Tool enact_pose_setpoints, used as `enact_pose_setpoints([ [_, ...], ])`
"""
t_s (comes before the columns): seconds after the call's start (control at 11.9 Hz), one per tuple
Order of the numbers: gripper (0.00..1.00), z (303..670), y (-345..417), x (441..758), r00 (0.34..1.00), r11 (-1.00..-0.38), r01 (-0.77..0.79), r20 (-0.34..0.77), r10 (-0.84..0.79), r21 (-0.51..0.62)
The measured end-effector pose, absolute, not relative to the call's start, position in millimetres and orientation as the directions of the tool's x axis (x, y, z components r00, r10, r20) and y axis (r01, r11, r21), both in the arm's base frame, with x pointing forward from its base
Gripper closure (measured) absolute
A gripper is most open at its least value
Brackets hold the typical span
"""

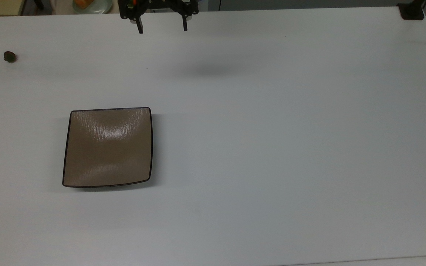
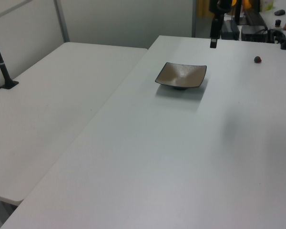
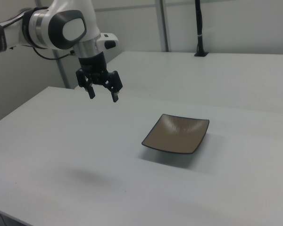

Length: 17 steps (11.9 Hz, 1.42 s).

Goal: Strawberries on a ceramic plate

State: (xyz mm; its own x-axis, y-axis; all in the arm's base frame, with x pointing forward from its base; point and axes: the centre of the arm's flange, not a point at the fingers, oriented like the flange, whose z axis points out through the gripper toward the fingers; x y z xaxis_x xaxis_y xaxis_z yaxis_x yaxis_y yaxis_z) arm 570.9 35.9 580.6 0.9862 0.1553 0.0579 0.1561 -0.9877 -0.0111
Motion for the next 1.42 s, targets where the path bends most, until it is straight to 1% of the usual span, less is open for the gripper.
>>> enact_pose_setpoints([
  [0.84, 0.0, 575, 28, 573, 0.988, -0.989, 0.145, 0.049, 0.144, -0.012],
  [1.01, 0.0, 576, 11, 574, 0.985, -0.986, 0.168, 0.05, 0.167, -0.009],
  [1.42, 0.0, 577, -85, 568, 0.98, -0.981, 0.194, 0.053, 0.194, 0.002],
])
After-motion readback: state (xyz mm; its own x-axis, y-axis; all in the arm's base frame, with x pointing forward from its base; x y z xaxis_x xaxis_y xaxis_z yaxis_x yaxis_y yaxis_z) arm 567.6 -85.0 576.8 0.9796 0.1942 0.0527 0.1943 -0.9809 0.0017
